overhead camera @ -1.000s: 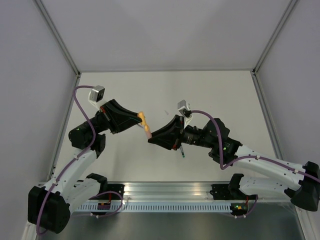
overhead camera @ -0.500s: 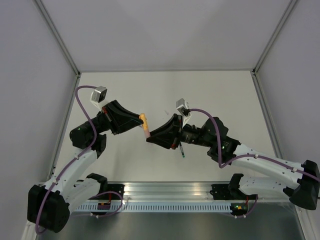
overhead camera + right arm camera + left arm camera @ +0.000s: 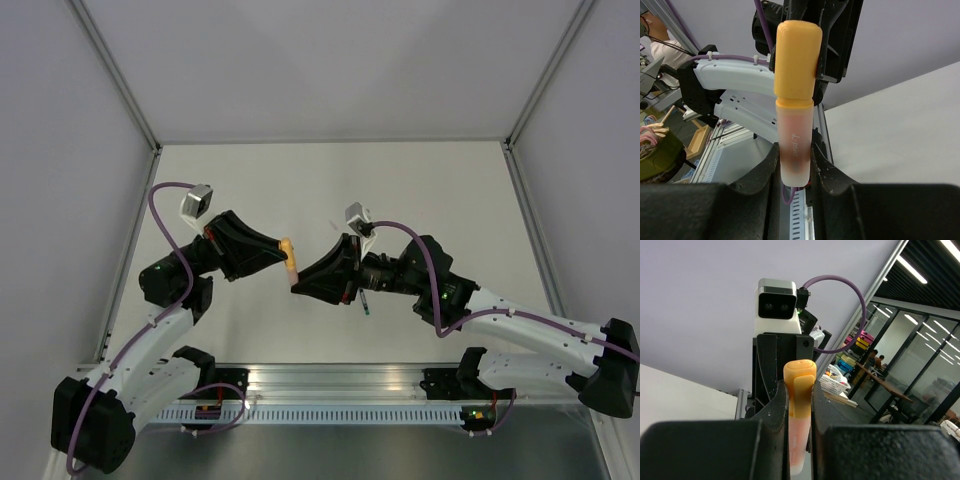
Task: Insert the pens into the pen caps
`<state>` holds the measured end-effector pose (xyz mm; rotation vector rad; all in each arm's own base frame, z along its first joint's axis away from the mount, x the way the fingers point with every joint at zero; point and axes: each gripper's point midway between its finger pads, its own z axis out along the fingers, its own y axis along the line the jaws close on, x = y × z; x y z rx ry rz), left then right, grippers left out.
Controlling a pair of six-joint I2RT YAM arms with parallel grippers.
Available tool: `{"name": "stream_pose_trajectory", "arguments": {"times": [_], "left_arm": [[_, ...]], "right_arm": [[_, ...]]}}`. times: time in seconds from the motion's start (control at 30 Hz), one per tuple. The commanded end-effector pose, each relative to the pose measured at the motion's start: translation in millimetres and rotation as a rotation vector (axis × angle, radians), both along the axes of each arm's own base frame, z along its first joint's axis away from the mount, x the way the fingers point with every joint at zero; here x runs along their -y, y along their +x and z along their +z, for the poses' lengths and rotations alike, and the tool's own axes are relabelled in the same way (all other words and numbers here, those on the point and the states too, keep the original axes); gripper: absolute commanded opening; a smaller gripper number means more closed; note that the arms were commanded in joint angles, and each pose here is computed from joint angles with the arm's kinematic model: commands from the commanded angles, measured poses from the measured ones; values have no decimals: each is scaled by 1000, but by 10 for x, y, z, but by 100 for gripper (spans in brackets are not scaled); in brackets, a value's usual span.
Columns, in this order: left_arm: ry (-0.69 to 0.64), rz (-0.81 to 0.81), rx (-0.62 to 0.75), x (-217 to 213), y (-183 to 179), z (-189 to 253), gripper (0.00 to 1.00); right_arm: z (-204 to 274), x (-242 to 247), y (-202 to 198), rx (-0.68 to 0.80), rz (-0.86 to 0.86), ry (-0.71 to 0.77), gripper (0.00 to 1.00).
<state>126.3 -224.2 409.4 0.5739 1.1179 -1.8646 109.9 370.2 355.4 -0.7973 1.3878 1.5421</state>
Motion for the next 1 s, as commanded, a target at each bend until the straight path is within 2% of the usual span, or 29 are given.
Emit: {"name": "stream_pose_trajectory", "arguments": {"times": [0.0, 0.1, 0.13, 0.17, 0.27, 0.37, 0.43, 0.6, 0.97], "left_arm": [[-21, -58, 392, -88, -532, 21, 4], [-15, -62, 387, -79, -515, 8, 31], [-13, -62, 386, -73, -504, 4, 48], [-9, -65, 386, -72, -507, -4, 55], [-4, -66, 381, -66, -496, -19, 78], [0, -70, 370, -57, -477, -28, 88], [9, -75, 372, -51, -476, -42, 91], [24, -60, 362, -30, -420, -84, 91], [37, -59, 360, -27, -423, -159, 73]], "right_arm": [[565, 118, 67, 81, -58, 154, 0], [548, 131, 64, 84, -61, 148, 0], [520, 125, 62, 79, -60, 138, 0], [516, 126, 72, 81, -64, 133, 0], [511, 127, 72, 85, -65, 127, 0], [499, 129, 81, 87, -71, 121, 0], [484, 131, 98, 91, -81, 114, 0], [420, 112, 124, 87, -89, 92, 0], [318, 31, 196, 58, -101, 62, 0]]}}
